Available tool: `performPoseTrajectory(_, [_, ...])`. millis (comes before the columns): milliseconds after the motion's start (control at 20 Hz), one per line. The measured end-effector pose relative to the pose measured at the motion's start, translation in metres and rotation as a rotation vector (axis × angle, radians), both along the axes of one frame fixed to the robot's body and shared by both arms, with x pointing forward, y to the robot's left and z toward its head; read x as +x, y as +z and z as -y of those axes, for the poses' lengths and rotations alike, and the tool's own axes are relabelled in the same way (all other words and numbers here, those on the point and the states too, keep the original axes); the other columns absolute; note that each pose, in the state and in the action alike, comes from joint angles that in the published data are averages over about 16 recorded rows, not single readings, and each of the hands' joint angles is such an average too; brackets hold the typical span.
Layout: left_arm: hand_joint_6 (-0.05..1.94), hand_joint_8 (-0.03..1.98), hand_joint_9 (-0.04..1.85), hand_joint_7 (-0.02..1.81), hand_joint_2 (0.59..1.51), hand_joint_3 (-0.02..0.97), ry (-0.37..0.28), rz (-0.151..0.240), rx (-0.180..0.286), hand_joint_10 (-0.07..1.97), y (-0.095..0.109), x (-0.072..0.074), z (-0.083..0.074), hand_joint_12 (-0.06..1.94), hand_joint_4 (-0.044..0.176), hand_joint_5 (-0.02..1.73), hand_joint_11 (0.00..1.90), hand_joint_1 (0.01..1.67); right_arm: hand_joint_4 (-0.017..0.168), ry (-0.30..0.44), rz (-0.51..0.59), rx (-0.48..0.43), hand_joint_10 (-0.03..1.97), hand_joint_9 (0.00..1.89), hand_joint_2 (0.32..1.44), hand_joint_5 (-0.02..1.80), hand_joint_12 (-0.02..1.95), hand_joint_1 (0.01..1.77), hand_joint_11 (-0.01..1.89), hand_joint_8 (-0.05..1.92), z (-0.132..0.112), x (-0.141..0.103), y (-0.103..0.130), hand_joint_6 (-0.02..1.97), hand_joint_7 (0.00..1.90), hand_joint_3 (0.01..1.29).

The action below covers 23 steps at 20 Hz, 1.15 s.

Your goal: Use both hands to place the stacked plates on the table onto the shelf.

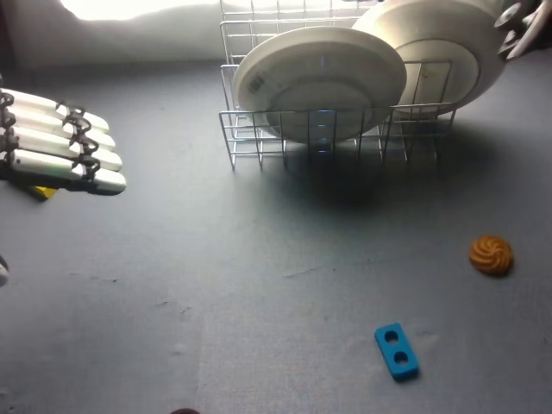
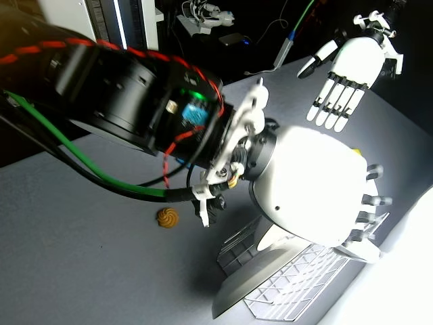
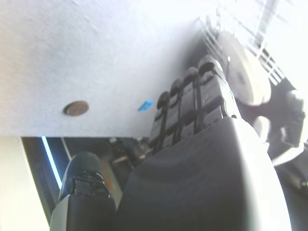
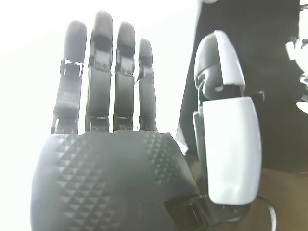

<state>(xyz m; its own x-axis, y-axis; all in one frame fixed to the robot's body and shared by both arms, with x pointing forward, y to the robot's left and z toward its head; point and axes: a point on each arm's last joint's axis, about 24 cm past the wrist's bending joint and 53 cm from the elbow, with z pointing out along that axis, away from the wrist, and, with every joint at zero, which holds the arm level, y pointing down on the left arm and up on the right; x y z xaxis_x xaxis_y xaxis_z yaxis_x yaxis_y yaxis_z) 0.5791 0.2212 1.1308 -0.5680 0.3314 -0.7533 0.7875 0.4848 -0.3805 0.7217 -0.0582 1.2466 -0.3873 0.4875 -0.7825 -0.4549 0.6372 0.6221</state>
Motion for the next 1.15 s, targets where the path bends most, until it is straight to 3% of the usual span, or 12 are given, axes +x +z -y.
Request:
performPoseTrajectory(200, [0.02,0.02,0.07,0.09,1.160,0.020,-0.042,0.003,-0.039,0.01,0.011,-0.010,0.010,0.04,0.003,0.05,0.05,0.02,0.001,-0.001,0.103,-0.057,0.04,0.59,1.07,0.47,1.17,0.75,0.16,0.03,0.014,-0.023,0.018,0.03,0.56,0.01])
performPoseTrajectory(300, [0.03,0.03,0.13,0.16,1.168,0.020,-0.065,0.004,-0.058,0.06,0.017,-0.016,0.015,0.17,0.003,0.12,0.08,0.03,0.001,-0.002,0.145,-0.086,0.07,0.56,1.07,0.44,1.19,0.69,0.14,0.05,0.021,-0.037,0.024,0.03,0.53,0.01])
performPoseTrajectory(400, [0.15,0.19,0.19,0.23,1.175,0.020,-0.086,0.006,-0.073,0.25,0.021,-0.021,0.019,0.40,0.002,0.19,0.10,0.03,0.001,-0.006,0.175,-0.112,0.23,0.53,1.05,0.44,1.26,0.63,0.15,0.17,0.029,-0.052,0.027,0.11,0.52,0.01])
performPoseTrajectory(500, [0.37,0.42,0.29,0.36,1.175,0.019,-0.106,0.009,-0.083,0.49,0.025,-0.026,0.022,0.63,0.002,0.30,0.17,0.04,0.002,-0.014,0.188,-0.129,0.47,0.56,1.02,0.48,1.36,0.57,0.22,0.40,0.038,-0.064,0.028,0.30,0.55,0.01])
performPoseTrajectory(700, [0.84,0.89,0.68,0.75,1.190,0.018,-0.127,0.019,-0.085,0.96,0.028,-0.030,0.023,1.11,0.004,0.68,0.53,0.11,0.004,-0.040,0.176,-0.149,0.94,0.80,1.01,0.75,1.54,0.44,0.57,0.87,0.058,-0.084,0.025,0.77,0.80,0.01])
performPoseTrajectory(800, [1.08,1.13,0.89,0.95,1.204,0.016,-0.132,0.024,-0.086,1.20,0.030,-0.030,0.024,1.35,0.011,0.86,0.74,0.20,0.017,-0.056,0.162,-0.161,1.18,0.96,1.05,0.91,1.64,0.41,0.79,1.10,0.067,-0.091,0.022,1.01,0.96,0.01])
performPoseTrajectory(1000, [1.46,1.52,1.16,1.22,1.220,0.015,-0.140,0.027,-0.083,1.61,0.030,-0.031,0.025,1.77,0.016,1.11,0.98,0.28,0.026,-0.066,0.147,-0.174,1.58,1.15,1.05,1.12,1.82,0.35,1.08,1.48,0.075,-0.100,0.018,1.36,1.17,0.01])
performPoseTrajectory(1150, [1.82,1.87,1.36,1.41,1.220,0.014,-0.141,0.031,-0.081,1.91,0.030,-0.031,0.024,1.92,0.020,1.29,1.22,0.34,0.034,-0.073,0.134,-0.184,1.89,1.32,1.07,1.30,1.91,0.33,1.34,1.83,0.080,-0.104,0.015,1.74,1.34,0.01])
